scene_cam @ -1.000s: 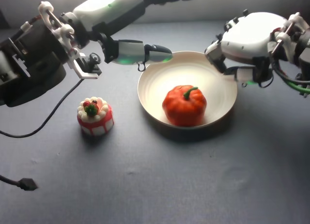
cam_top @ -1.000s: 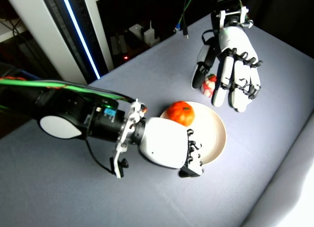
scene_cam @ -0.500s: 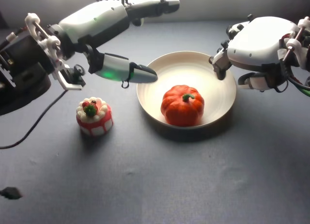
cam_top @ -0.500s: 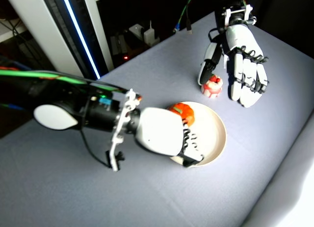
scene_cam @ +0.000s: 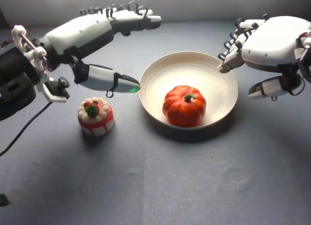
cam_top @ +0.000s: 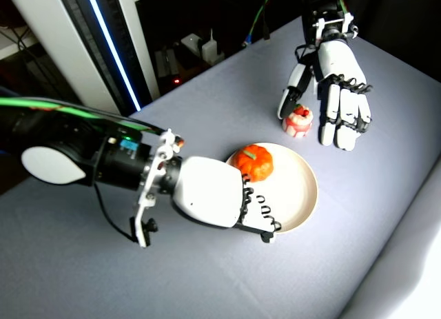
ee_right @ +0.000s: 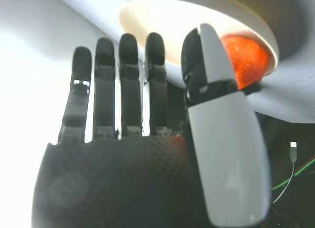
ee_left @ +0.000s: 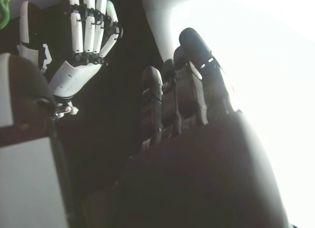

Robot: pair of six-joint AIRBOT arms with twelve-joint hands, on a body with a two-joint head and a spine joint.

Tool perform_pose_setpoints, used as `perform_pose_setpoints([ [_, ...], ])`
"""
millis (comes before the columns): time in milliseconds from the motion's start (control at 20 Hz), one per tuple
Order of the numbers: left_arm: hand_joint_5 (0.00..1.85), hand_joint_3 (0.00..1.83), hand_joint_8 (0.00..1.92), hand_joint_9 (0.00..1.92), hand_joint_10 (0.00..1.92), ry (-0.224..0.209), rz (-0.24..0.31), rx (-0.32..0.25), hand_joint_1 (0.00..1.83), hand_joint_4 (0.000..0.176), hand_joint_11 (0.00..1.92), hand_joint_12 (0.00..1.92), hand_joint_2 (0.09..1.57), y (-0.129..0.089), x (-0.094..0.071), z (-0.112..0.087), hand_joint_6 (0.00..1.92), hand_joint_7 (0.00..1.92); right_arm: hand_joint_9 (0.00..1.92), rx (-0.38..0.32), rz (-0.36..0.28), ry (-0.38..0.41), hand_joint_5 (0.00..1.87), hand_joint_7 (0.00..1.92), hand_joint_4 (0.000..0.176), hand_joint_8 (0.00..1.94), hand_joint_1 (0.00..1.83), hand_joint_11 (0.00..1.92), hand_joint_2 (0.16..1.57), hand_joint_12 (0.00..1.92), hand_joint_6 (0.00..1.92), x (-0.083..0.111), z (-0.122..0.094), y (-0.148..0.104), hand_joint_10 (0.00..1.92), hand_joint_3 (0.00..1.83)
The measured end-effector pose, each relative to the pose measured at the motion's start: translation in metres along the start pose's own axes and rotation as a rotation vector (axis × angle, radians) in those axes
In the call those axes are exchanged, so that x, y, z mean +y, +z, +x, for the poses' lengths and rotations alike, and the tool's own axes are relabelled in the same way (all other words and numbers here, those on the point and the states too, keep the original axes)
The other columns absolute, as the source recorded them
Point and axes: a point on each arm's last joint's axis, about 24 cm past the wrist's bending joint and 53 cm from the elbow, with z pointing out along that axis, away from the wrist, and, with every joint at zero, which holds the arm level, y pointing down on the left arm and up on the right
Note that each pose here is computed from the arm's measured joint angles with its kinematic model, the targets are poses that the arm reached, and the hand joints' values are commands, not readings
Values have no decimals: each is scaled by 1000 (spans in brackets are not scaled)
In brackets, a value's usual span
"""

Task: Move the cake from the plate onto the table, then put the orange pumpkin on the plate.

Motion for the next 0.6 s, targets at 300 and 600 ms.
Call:
perform_pose_setpoints([
  [300,197,0,0,146,11,-13,-88,-10,1056,0,0,1192,904,-18,28,-5,2,92,105,9,-11,-38,209,113,0,0,777,0,1058,511,0,5,0,-11,0,0],
  [600,170,6,4,106,13,-44,-163,-44,1018,0,0,1005,927,-43,53,-15,0,77,101,13,-17,-54,160,71,91,0,481,0,1020,650,0,9,-1,-22,0,0],
])
